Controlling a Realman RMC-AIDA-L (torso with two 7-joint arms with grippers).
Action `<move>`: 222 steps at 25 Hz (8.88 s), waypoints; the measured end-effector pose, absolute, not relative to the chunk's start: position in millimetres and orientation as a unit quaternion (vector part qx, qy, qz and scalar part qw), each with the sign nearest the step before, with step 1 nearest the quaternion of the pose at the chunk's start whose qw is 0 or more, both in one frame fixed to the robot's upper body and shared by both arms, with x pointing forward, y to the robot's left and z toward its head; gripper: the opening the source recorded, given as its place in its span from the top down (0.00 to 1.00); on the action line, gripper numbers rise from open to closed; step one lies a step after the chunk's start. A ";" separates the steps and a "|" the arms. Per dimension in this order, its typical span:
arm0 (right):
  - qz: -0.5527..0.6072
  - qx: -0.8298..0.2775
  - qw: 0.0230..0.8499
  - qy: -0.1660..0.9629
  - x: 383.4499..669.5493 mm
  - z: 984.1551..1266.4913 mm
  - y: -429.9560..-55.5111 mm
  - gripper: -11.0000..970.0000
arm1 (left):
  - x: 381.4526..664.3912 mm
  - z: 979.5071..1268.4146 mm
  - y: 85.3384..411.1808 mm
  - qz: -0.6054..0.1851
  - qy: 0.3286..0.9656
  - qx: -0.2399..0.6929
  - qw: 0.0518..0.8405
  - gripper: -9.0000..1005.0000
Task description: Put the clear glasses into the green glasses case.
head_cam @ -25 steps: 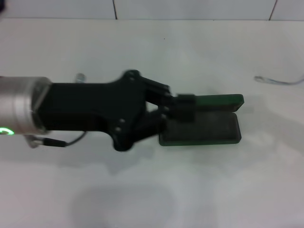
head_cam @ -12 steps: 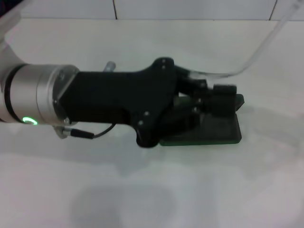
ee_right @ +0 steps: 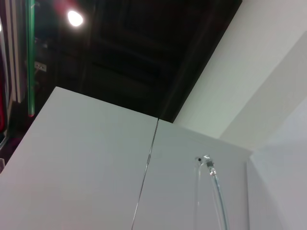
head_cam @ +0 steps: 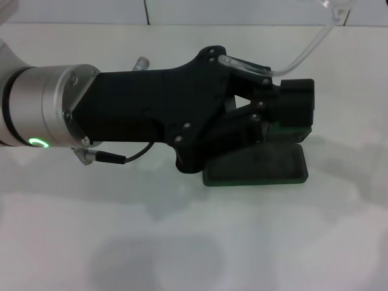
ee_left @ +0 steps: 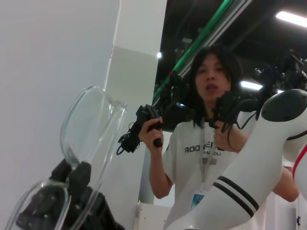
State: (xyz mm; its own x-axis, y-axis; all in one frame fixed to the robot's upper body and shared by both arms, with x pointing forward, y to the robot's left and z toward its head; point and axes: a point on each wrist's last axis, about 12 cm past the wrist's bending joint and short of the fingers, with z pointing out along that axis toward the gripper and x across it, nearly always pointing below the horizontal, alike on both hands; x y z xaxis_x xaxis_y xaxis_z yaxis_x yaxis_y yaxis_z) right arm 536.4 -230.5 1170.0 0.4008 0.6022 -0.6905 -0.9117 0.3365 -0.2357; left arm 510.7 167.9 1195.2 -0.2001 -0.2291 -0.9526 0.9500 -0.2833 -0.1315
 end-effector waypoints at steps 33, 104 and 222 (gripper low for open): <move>0.480 -0.290 0.787 0.257 522.9 1158.6 -240.2 0.92 | 512.4 1196.8 173.8 -0.659 0.393 0.438 0.469 0.91; 0.540 -0.409 0.681 0.278 522.5 1152.0 -197.5 0.92 | 512.3 1201.6 169.5 -0.665 0.371 0.435 0.480 0.91; 0.288 -0.575 0.486 0.592 546.8 1249.4 -202.4 0.92 | 517.5 1173.1 324.0 -0.488 0.573 0.323 0.574 0.90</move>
State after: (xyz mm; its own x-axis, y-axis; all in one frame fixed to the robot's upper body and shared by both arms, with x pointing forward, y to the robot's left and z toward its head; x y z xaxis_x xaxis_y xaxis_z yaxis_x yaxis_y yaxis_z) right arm 546.8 -202.4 1249.4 0.1336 -0.4009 -0.9063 -0.9607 0.1722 -0.2178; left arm 517.5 324.0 1173.1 -0.1327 -0.1884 -0.9731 0.9302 0.3154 -0.1879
